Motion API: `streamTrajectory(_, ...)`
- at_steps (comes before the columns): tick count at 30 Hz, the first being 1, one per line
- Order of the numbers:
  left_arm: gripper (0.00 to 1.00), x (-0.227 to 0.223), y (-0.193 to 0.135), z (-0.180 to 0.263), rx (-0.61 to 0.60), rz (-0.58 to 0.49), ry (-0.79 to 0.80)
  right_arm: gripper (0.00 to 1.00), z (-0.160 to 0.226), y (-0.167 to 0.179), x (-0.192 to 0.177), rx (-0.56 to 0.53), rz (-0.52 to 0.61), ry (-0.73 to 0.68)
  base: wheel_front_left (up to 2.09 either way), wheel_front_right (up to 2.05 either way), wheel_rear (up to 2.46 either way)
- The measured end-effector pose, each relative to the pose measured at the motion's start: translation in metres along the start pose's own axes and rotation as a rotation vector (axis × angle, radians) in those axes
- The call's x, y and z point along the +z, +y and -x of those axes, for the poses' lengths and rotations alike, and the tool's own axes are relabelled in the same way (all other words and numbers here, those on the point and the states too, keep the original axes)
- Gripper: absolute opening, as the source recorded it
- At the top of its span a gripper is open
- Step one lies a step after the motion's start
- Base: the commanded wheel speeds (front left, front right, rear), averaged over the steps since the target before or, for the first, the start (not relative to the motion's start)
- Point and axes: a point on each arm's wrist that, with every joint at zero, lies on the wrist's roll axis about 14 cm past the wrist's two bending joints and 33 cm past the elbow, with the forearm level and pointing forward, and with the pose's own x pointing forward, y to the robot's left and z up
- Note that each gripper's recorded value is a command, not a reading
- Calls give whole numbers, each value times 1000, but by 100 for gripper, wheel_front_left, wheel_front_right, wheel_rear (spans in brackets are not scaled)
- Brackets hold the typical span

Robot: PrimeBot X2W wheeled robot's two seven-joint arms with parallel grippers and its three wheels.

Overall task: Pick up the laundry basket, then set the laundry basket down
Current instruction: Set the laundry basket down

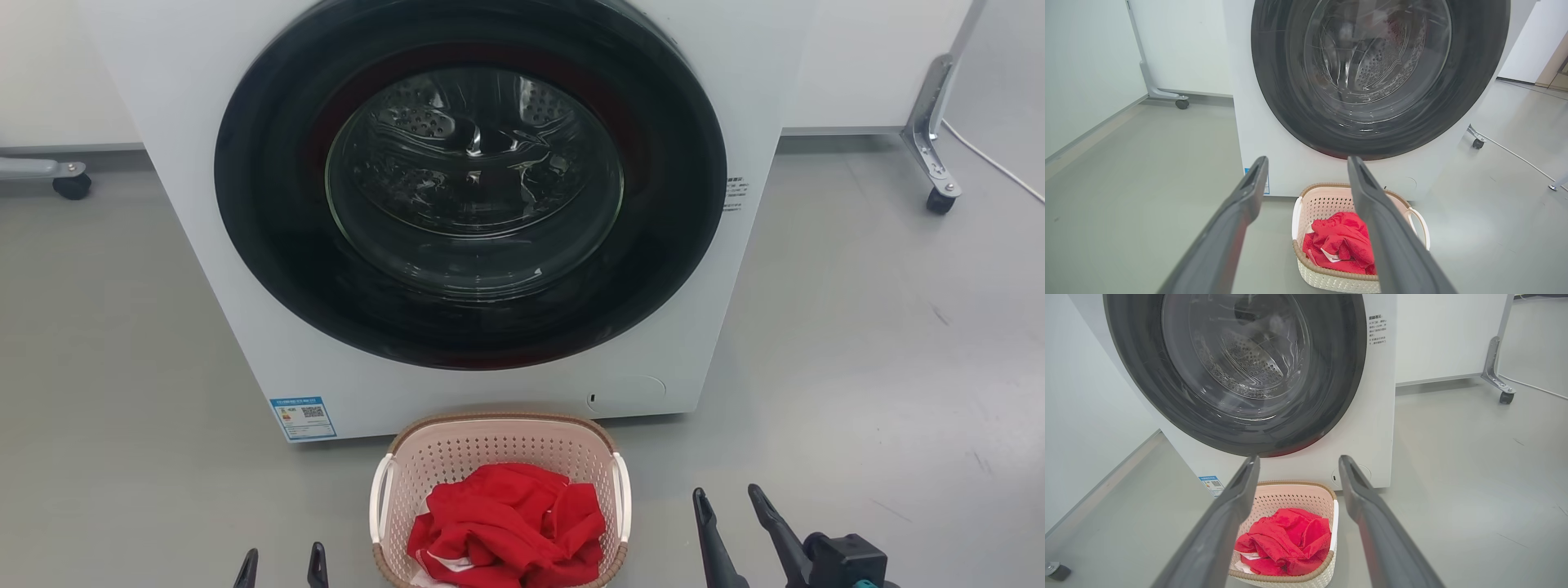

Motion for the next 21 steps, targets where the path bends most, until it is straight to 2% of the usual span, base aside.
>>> streamTrajectory(21,100,21,-7,-2,-21,-35,-70,100,4,-3,29,-38,43,-113,0,0,0)
